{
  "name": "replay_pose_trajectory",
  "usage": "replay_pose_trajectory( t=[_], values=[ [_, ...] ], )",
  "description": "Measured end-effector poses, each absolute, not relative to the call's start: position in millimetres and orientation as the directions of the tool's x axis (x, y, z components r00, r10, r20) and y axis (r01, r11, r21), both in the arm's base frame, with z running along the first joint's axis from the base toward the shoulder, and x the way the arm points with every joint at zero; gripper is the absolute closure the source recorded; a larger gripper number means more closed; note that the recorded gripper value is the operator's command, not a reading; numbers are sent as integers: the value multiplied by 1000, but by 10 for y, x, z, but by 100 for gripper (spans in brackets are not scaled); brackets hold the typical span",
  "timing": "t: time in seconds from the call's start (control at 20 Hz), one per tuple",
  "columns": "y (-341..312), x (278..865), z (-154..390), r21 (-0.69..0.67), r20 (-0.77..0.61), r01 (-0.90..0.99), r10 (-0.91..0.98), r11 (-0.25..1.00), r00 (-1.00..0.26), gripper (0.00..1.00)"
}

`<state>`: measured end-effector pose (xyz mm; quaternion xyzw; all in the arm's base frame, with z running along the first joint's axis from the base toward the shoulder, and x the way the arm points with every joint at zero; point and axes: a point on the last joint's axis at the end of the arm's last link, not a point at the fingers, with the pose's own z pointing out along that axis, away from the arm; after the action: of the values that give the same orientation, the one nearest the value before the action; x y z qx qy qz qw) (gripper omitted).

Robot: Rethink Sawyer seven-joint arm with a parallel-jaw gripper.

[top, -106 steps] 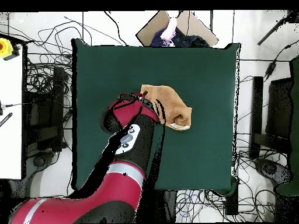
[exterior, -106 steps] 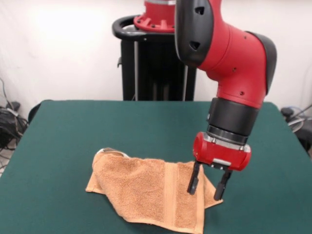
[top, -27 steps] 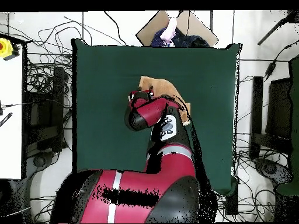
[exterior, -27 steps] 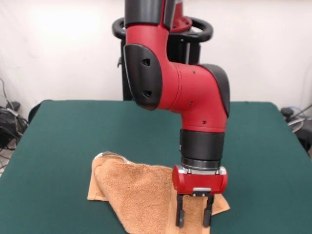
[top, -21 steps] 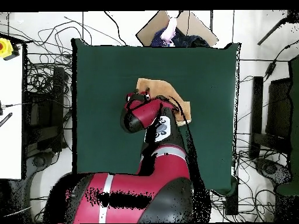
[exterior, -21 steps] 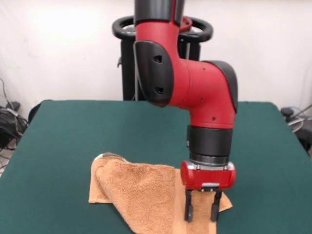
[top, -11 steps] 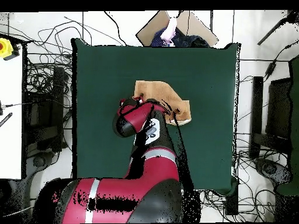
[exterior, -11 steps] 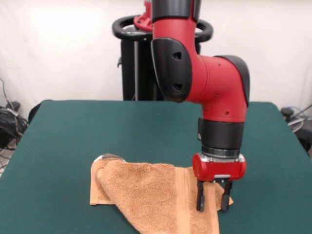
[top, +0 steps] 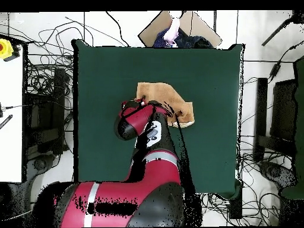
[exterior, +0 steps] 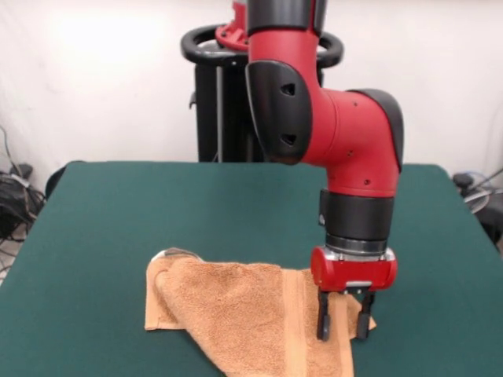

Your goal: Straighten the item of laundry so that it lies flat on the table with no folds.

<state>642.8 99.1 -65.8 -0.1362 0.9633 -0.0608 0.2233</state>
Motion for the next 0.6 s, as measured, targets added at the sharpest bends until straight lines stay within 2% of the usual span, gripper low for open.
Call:
replay_pose_trajectory(
  t=[0.6],
  values=[
    [1216, 6253, -657, -393, -340, -273, -414, 878, -845, 0]
  ],
)
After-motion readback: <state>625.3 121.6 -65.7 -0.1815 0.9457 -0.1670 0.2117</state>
